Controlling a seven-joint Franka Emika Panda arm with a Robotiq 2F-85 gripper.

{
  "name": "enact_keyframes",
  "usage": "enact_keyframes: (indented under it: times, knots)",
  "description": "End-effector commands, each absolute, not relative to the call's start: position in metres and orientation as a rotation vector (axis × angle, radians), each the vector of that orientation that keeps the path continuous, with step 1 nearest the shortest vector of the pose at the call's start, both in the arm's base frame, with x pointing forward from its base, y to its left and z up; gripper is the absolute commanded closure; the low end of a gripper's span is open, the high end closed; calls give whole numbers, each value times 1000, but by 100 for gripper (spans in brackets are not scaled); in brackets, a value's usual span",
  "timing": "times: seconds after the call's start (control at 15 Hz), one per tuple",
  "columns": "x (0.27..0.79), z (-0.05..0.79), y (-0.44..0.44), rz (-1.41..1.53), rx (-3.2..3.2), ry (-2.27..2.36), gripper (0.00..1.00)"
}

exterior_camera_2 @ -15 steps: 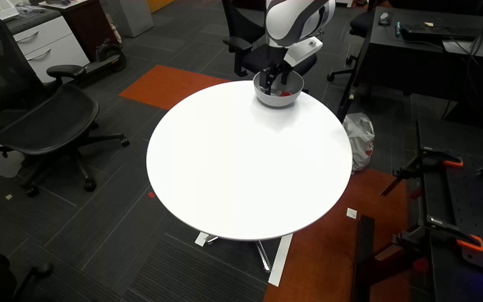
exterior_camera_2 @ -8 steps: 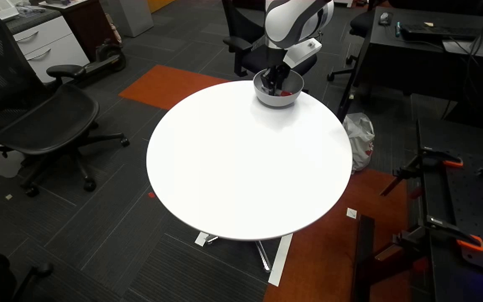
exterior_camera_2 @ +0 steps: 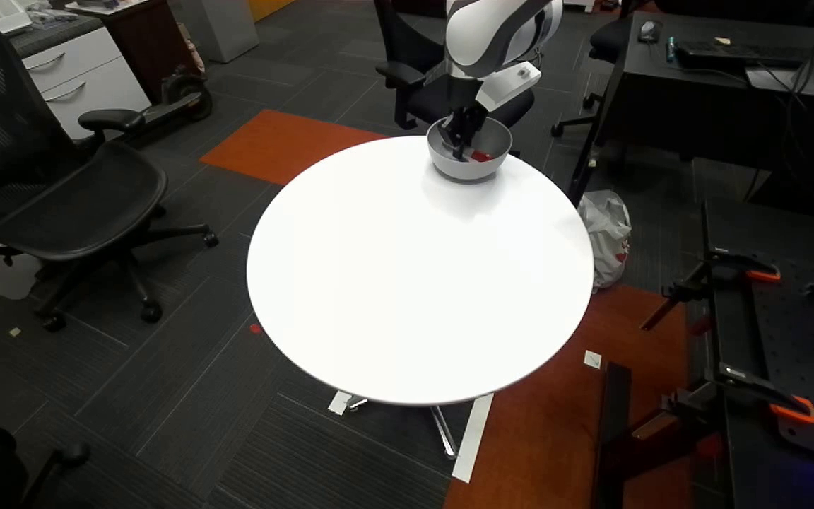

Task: Remove the marker from the bowl and put it on the table

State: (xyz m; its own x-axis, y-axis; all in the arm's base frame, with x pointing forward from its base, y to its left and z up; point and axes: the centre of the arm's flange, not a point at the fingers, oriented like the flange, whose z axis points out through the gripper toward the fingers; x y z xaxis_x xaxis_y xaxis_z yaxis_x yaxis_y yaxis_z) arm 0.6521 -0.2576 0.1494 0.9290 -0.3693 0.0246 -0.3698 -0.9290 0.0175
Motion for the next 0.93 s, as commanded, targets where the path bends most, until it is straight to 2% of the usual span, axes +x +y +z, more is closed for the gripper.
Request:
enact_keyframes:
  times: [0.0, 0.53, 0.87]
  knots:
    - [638, 199, -241, 79, 3056, -647, 94]
    - [616, 273, -204, 130, 3079, -589, 94]
    - [624, 281, -147, 176, 3152, -474, 94]
